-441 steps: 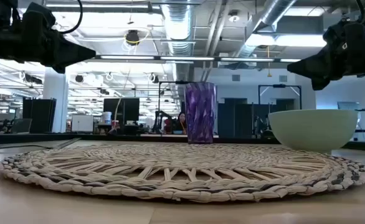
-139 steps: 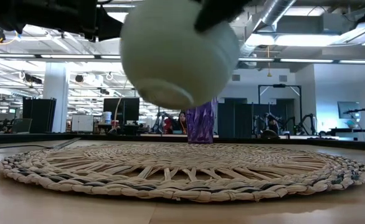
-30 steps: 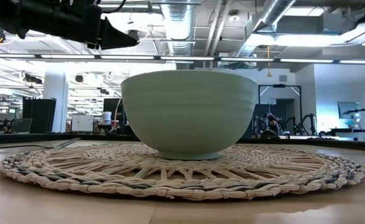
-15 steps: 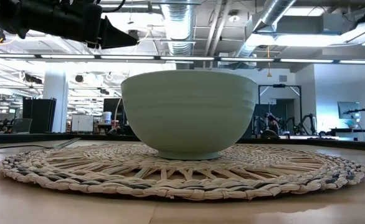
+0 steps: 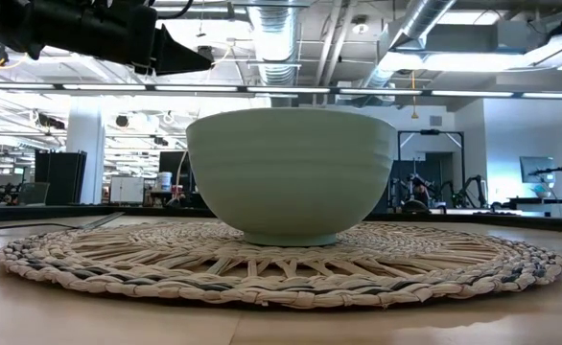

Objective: Pick & Place Utensil
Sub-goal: Put the blue spoon into the green bowl

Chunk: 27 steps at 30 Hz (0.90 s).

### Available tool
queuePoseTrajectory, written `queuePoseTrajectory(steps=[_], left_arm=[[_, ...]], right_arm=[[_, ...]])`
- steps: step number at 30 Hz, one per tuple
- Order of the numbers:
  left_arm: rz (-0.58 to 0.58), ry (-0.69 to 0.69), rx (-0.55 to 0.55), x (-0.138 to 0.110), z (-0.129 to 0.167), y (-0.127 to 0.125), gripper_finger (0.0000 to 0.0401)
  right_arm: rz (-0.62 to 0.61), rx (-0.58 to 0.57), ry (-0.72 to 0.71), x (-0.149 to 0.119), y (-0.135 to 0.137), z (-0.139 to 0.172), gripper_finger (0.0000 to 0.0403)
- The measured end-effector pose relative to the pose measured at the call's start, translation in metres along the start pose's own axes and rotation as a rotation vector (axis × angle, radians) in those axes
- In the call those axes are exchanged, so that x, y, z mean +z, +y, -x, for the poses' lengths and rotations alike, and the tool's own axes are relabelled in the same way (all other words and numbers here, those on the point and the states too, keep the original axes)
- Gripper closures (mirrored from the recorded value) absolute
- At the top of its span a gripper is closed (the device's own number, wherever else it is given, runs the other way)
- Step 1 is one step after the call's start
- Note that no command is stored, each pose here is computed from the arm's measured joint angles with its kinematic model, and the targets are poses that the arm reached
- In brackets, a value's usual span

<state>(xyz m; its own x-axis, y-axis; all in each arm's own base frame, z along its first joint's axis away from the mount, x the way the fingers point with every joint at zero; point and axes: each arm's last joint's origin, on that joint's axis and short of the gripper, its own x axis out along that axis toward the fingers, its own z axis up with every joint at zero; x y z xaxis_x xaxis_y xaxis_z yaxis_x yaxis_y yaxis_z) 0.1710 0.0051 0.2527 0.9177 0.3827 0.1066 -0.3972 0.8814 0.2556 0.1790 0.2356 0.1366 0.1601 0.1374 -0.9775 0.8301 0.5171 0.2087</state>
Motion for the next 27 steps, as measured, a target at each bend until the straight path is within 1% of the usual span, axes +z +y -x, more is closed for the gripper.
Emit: queuePoseTrajectory(steps=[5,11,15,19,21,23,27], left_arm=[[0.000,0.000,0.000,0.000,0.000,0.000,0.0284],[0.001,-0.003,0.001,0.000,0.000,0.000,0.0284],[0.001,-0.003,0.001,0.000,0.000,0.000,0.0284],[0.001,-0.003,0.001,0.000,0.000,0.000,0.0284],[0.001,-0.003,0.000,0.000,0.000,0.000,0.0284],[0.002,-0.003,0.001,0.000,0.000,0.000,0.0284],[0.003,-0.005,0.001,0.001,0.000,0.000,0.0284]], right_arm=[[0.000,-0.049,0.044,-0.003,0.005,-0.011,0.0285],[-0.002,-0.078,0.041,-0.004,0.010,-0.007,0.0287],[0.018,-0.088,0.044,-0.004,0.011,-0.005,0.0315],[0.045,-0.087,0.061,0.002,0.017,-0.003,0.0366],[0.058,-0.075,0.101,0.003,0.024,-0.001,0.0389],[0.058,-0.086,0.158,0.006,0.028,0.003,0.0392],[0.041,-0.072,0.200,0.011,0.039,0.011,0.0376]])
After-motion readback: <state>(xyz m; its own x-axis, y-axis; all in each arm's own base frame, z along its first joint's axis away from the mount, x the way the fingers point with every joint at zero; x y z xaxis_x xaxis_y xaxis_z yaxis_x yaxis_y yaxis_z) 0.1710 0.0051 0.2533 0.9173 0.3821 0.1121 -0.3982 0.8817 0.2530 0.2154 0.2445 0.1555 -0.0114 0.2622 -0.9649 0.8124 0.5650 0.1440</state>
